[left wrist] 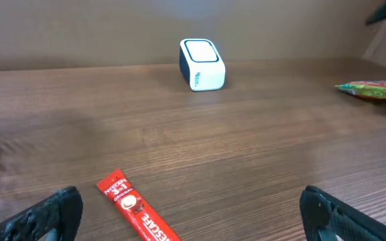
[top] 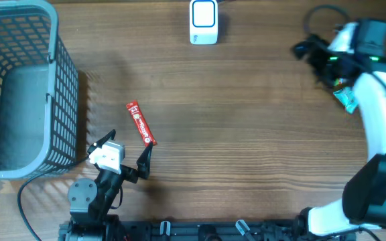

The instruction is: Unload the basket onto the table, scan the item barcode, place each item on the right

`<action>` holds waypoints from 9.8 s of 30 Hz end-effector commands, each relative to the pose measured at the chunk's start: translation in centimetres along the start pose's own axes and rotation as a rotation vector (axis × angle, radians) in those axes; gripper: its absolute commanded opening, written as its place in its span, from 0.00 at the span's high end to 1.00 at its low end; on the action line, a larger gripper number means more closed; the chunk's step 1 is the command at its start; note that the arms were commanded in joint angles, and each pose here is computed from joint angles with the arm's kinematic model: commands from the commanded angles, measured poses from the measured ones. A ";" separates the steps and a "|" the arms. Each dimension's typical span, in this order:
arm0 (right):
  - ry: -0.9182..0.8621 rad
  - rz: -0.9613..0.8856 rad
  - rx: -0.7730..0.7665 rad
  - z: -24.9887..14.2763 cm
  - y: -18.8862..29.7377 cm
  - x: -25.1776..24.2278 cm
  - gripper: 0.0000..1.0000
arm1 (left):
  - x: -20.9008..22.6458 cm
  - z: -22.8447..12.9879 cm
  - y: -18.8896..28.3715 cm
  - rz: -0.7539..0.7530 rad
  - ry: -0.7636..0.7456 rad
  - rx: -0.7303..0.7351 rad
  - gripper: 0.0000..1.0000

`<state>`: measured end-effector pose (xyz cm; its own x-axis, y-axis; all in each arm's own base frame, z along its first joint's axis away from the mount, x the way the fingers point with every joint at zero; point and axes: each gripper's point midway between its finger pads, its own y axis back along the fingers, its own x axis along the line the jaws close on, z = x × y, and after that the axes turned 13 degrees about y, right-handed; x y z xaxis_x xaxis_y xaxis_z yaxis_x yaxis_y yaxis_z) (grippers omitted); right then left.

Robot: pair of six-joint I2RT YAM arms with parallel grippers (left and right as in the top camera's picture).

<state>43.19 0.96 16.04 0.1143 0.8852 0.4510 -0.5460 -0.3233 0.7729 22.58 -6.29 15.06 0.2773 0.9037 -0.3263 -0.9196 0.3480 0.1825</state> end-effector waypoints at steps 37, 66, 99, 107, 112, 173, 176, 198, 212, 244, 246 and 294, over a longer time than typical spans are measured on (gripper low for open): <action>0.552 0.835 0.515 -32.2 -15.4 32.2 0.96 | -1.9 12.1 6.5 0.142 -0.099 -0.254 0.00; 0.328 0.077 0.441 -25.5 -23.7 14.5 0.96 | -3.3 6.8 4.4 -0.010 -0.043 -0.069 0.00; 0.569 -0.086 0.349 -16.4 -12.0 11.6 0.00 | 3.5 -1.8 -1.7 0.146 0.143 0.009 0.00; 0.737 -0.137 0.340 -17.9 -14.3 11.9 0.00 | 2.5 1.3 -2.0 0.094 0.112 -0.106 0.00; 0.784 -0.208 0.398 -20.5 -16.6 10.4 0.06 | 1.1 3.7 -1.8 0.024 0.081 -0.195 0.00; 0.196 0.777 0.410 -13.7 -4.9 27.3 0.95 | 3.1 -3.1 -2.0 0.120 0.158 0.072 0.00; 0.265 0.698 0.187 -10.1 -6.6 27.4 0.95 | 3.1 -3.1 -2.0 0.120 0.158 0.072 0.00; -0.036 0.215 -0.175 3.2 -23.6 21.2 0.95 | 3.1 -3.1 -2.0 0.120 0.158 0.072 0.00; 0.029 0.335 -0.043 2.5 -20.2 22.6 0.96 | 3.1 -3.1 -2.0 0.120 0.158 0.072 0.00; 0.127 -0.595 0.327 -2.3 -4.2 -15.1 0.00 | 3.1 -3.1 -2.0 0.120 0.158 0.072 0.00; 0.146 -0.558 0.281 -0.6 -2.7 -12.3 0.00 | 3.1 -3.1 -2.0 0.120 0.158 0.072 0.00; 0.582 -0.039 -1.303 -11.5 22.6 3.4 0.00 | 3.1 -3.1 -2.0 0.120 0.158 0.072 0.00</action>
<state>21.37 0.28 31.39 -0.0135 0.9988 -0.0468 -0.9452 -0.0280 -0.3253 24.55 -4.67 10.93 0.1046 0.8954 -0.4329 -0.9243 0.2482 0.2900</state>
